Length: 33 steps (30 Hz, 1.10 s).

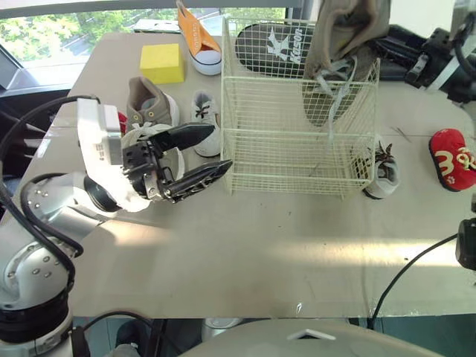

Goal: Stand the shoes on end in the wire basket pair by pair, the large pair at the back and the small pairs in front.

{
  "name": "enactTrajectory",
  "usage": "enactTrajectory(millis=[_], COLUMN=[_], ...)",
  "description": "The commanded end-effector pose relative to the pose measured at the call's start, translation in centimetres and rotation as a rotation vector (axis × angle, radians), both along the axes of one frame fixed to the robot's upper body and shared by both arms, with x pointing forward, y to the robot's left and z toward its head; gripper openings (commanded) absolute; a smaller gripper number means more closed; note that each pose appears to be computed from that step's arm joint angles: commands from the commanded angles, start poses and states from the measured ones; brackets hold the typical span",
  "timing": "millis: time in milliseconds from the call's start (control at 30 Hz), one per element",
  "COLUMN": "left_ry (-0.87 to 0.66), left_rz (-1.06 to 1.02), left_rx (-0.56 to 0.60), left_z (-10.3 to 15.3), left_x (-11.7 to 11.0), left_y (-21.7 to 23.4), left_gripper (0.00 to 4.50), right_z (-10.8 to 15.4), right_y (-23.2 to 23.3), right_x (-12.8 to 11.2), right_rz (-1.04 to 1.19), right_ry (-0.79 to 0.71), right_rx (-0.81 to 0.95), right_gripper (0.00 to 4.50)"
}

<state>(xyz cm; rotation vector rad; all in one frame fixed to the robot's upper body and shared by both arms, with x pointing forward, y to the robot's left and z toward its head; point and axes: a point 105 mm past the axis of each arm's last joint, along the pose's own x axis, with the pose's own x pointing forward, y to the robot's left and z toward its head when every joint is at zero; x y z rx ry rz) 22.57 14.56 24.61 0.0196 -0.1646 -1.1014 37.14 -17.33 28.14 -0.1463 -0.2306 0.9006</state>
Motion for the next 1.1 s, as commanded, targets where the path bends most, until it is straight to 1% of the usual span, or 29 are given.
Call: enactTrajectory(millis=[33, 67, 133, 167, 200, 233, 267, 300, 433, 500, 533, 600, 667, 733, 833, 867, 933, 967, 1100], left_ry=[-0.044, -0.045, -0.042, -0.038, -0.034, -0.028, -0.022, -0.016, -0.006, 0.003, 0.011, 0.088, 0.217, 0.335, 0.443, 0.481, 0.548, 0.575, 0.633], left_rz=[-0.008, -0.005, -0.001, 0.002, 0.005, 0.015, 0.027, 0.046, 0.153, 0.312, 0.358, 0.431, 0.574, 0.634, 0.644, 0.662, 0.692, 0.693, 0.708], left_rx=[0.016, 0.013, 0.014, 0.016, 0.018, 0.014, 0.01, 0.01, 0.005, 0.004, 0.005, -0.016, -0.008, -0.016, -0.023, -0.001, -0.016, -0.004, 0.004], left_z=[0.4, 0.5, 0.4, 0.4, 0.3, 0.2, 0.2, 0.0, -0.3, -0.6, -0.7, -1.3, -2.2, -2.8, -3.3, -3.8, -4.1, -4.3, -4.8], left_x=[0.1, 0.2, 0.2, 0.2, 0.2, 0.2, 0.3, 0.5, 1.4, 2.7, 2.9, 3.2, 4.0, 4.4, 5.1, 5.4, 6.5, 7.1, 9.2], left_y=[-0.2, -0.2, 0.0, 0.0, 0.1, 0.3, 0.5, 0.8, 2.2, 4.4, 5.2, 7.2, 10.7, 13.2, 15.2, 15.8, 16.9, 17.1, 17.8], left_gripper=[3.99, 3.99, 3.99, 3.99, 3.99, 3.99, 3.99, 3.99, 3.99, 3.99, 3.99, 3.99, 3.99, 3.99, 3.99, 3.99, 3.99, 3.99, 3.99], right_z=[-2.4, -2.6, -2.2, -2.0, -1.8, -1.5, -1.1, -0.9, -0.6, -0.6, -0.5, -0.8, -1.7, -2.1, -2.6, -2.9, -2.8, -2.7, -3.0], right_y=[0.1, -0.1, -0.4, -0.7, -0.9, -1.3, -1.6, -2.1, -4.0, -5.1, -5.1, -3.6, -0.7, 1.6, 3.7, 4.2, 5.3, 5.7, 6.8], right_x=[-0.2, -0.4, -0.9, -1.3, -1.6, -2.0, -2.4, -2.8, -4.3, -6.5, -7.4, -10.7, -14.0, -15.8, -16.3, -16.4, -16.8, -16.8, -17.4], right_rz=[0.045, 0.049, 0.045, 0.041, 0.039, 0.018, -0.002, -0.019, -0.109, -0.113, -0.1, 0.036, 0.192, 0.28, 0.319, 0.334, 0.375, 0.39, 0.425], right_ry=[0.041, 0.039, 0.007, -0.013, -0.028, -0.058, -0.09, -0.105, -0.157, -0.156, -0.15, -0.102, -0.076, -0.063, -0.082, -0.083, -0.094, -0.099, -0.103], right_rx=[-0.03, -0.028, -0.025, -0.033, -0.04, -0.05, -0.061, -0.067, -0.135, -0.197, -0.211, -0.24, -0.296, -0.293, -0.294, -0.298, -0.265, -0.255, -0.247], right_gripper=[1.03, 1.32, 2.41, 2.81, 3.39, 3.79, 4.31, 4.46, 4.46, 4.46, 4.46, 4.46, 4.46, 4.46, 4.46, 4.46, 4.46, 4.46, 4.46])
